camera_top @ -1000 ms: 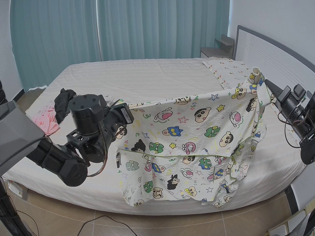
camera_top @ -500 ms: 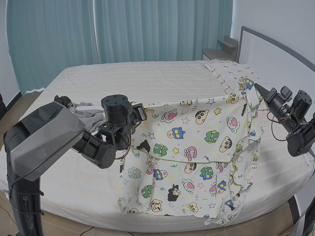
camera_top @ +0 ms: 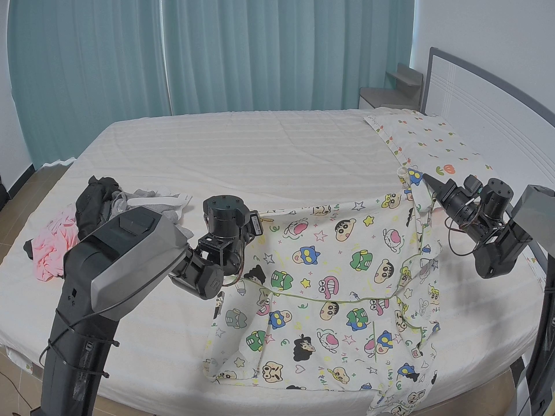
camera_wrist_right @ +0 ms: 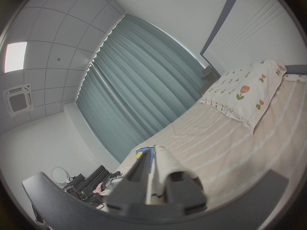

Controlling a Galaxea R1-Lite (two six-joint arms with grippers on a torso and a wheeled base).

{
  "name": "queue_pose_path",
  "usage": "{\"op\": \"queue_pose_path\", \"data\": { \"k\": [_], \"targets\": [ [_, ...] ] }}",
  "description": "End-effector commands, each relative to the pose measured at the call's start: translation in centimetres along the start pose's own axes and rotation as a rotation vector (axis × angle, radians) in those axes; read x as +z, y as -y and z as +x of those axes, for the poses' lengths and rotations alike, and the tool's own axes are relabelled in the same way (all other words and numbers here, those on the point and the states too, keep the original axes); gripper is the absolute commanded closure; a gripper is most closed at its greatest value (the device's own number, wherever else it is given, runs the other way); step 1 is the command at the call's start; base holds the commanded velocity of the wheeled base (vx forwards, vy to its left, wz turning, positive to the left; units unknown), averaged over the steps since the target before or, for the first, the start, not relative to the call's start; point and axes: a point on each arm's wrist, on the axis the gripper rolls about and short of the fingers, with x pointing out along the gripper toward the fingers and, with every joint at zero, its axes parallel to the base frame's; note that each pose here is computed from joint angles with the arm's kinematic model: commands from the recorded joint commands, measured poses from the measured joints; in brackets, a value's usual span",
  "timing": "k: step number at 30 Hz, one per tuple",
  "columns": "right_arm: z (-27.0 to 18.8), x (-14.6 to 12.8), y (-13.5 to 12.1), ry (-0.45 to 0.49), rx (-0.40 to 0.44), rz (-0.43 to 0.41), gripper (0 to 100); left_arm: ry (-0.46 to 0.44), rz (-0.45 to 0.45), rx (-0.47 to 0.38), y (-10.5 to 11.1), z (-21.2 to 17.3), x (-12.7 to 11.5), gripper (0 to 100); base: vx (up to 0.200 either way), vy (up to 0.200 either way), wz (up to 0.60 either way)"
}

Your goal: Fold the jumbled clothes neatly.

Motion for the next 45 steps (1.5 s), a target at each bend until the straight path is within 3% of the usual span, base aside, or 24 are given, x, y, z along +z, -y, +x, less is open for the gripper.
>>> {"op": "queue_pose_path", "data": {
  "k": [1,5,12,20,23,27,34,38,44,45],
  "targets": [
    [1.9,-3.3,2.7,-0.059,-0.028,0.029,0,-0.013,0.005,0.032,-0.7,2.6,-2.5,0,0.0,0.0,0.0],
    [3.1,-4.2,3.6,-0.061,-0.045,0.037,0,-0.001,0.003,0.065,-1.2,3.5,-3.3,0,0.0,0.0,0.0],
    [5.9,-4.7,6.1,0.046,-0.23,0.05,0,0.046,-0.014,0.134,-2.9,5.0,-2.9,0,0.0,0.0,0.0],
    [7.5,-5.1,7.1,0.056,-0.313,0.163,0,0.083,-0.031,0.19,-4.9,6.0,-1.8,0,0.0,0.0,0.0],
    [8.4,-4.1,7.1,0.104,-0.348,0.225,0,0.088,-0.034,0.201,-5.2,5.9,-1.3,0,0.0,0.0,0.0],
    [8.9,-3.4,6.9,0.158,-0.369,0.318,0,0.073,-0.042,0.205,-5.3,4.9,-0.6,0,0.0,0.0,0.0],
    [9.1,-1.7,8.1,0.158,-0.439,0.339,0,0.053,-0.095,0.199,-4.9,2.7,1.3,0,0.0,0.0,0.0],
    [9.6,-1.3,8.4,0.2,-0.488,0.394,0,0.034,-0.12,0.19,-4.4,1.2,1.9,0,0.0,0.0,0.0],
    [6.8,-0.3,7.5,0.139,-0.545,0.39,0,-0.034,-0.153,0.162,-3.7,-2.2,2.0,0,0.0,0.0,0.0],
    [5.4,-0.2,6.8,0.083,-0.545,0.381,0,-0.08,-0.161,0.138,-3.4,-3.7,1.4,0,0.0,0.0,0.0]
  ]
}}
